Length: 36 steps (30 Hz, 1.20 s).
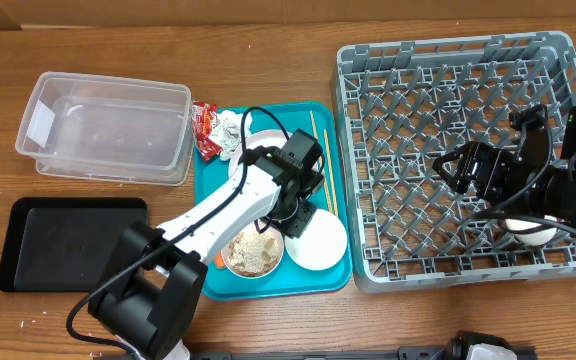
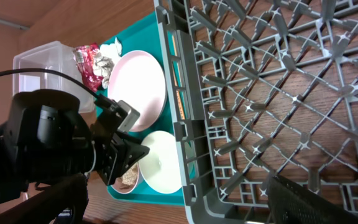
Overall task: Sort waste into correct bins and load items into the dishwasher
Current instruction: 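Grasp the white bowl on the teal tray with the left gripper, then lift the white bowl and hand it to the right gripper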
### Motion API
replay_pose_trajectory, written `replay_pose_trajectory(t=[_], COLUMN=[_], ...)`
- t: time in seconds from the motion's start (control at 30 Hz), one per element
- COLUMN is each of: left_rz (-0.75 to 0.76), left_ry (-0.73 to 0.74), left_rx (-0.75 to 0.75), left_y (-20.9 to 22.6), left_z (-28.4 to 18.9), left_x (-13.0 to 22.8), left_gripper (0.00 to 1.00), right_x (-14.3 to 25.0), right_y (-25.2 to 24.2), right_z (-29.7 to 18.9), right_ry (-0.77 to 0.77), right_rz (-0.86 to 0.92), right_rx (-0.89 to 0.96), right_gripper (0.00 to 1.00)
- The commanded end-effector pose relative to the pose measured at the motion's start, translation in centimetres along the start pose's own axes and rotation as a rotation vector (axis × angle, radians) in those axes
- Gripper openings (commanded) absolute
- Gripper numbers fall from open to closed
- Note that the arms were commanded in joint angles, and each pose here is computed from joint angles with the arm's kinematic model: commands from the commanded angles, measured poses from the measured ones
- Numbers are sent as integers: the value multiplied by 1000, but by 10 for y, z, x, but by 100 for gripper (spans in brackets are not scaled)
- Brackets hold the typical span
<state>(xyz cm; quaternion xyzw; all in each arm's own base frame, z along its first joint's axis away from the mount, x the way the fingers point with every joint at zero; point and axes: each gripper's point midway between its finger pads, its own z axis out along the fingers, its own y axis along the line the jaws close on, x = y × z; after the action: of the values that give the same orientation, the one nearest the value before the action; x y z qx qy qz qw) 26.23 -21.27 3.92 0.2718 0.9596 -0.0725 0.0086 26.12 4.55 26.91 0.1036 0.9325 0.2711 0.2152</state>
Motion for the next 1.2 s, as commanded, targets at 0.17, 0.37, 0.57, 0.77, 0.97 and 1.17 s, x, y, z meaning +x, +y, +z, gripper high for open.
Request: replay_pose_trajectory(t=[0.17, 0.37, 0.57, 0.77, 0.97, 1.17], left_rz=[89, 93, 79, 59, -32, -102], left_ry=[20, 52, 15, -45, -101, -213], left_rx=[-16, -20, -14, -10, -66, -14], left_y=[4, 7, 2, -6, 23, 31], left_z=[14, 24, 6, -52, -126, -178], left_x=[3, 6, -12, -44, -59, -70], left_gripper=[17, 4, 4, 4, 4, 4], right_x=[-5, -5, -5, -4, -3, -3], right_y=[6, 6, 6, 6, 11, 47], right_z=[-5, -5, -5, -5, -5, 4], right_ry=[-23, -23, -23, -21, -16, -1], right_rz=[-20, -20, -20, -18, -16, -11], right_rx=[-11, -11, -11, -11, -36, -140], right_gripper=[95, 95, 95, 95, 95, 90])
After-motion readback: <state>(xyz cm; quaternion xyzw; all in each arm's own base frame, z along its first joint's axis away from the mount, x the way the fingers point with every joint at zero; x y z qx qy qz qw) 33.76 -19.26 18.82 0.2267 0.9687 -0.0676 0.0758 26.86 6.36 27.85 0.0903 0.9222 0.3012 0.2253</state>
